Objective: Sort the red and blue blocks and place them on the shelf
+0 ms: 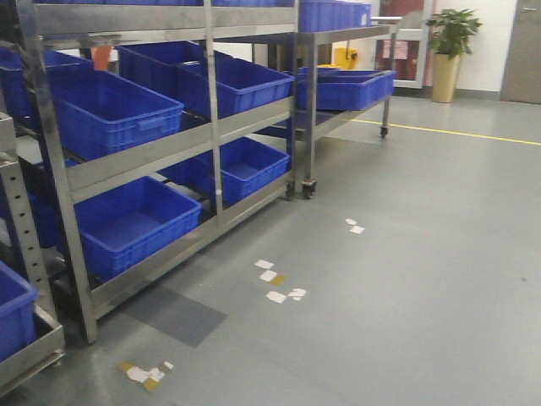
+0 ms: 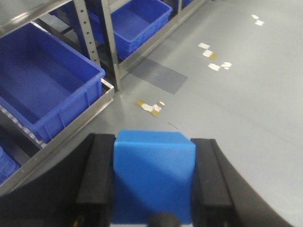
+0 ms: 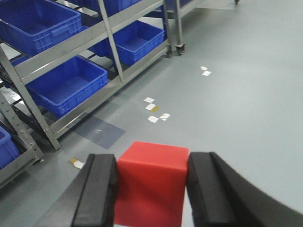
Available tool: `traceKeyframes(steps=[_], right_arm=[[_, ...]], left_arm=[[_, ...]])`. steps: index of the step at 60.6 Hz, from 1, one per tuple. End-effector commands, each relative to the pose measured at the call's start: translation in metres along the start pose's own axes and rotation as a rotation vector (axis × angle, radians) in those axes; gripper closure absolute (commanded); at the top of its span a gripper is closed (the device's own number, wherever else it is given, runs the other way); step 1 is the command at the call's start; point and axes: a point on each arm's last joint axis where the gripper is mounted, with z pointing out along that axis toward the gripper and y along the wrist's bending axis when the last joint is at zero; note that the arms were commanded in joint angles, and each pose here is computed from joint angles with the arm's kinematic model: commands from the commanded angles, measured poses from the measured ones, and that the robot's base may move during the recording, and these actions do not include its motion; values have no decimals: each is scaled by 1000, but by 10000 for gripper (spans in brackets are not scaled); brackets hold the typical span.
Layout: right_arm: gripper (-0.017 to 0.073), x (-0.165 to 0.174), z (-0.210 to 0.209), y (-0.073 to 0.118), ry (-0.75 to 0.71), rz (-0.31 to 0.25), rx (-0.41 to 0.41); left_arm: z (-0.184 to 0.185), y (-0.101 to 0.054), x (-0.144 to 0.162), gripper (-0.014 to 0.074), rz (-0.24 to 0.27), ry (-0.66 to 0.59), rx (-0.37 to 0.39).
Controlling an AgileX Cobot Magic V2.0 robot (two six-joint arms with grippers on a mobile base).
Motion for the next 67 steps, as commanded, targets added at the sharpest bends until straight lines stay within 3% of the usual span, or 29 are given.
traceKeyframes(steps=[1,67], right_arm=[[510,-18,-3,2,-119,-9,-2],[510,-18,-3,2,-119,-9,-2]], left_arm=[[-4,-1,-15,470,-3,-97,13],[-4,-1,-15,470,-3,-97,13]])
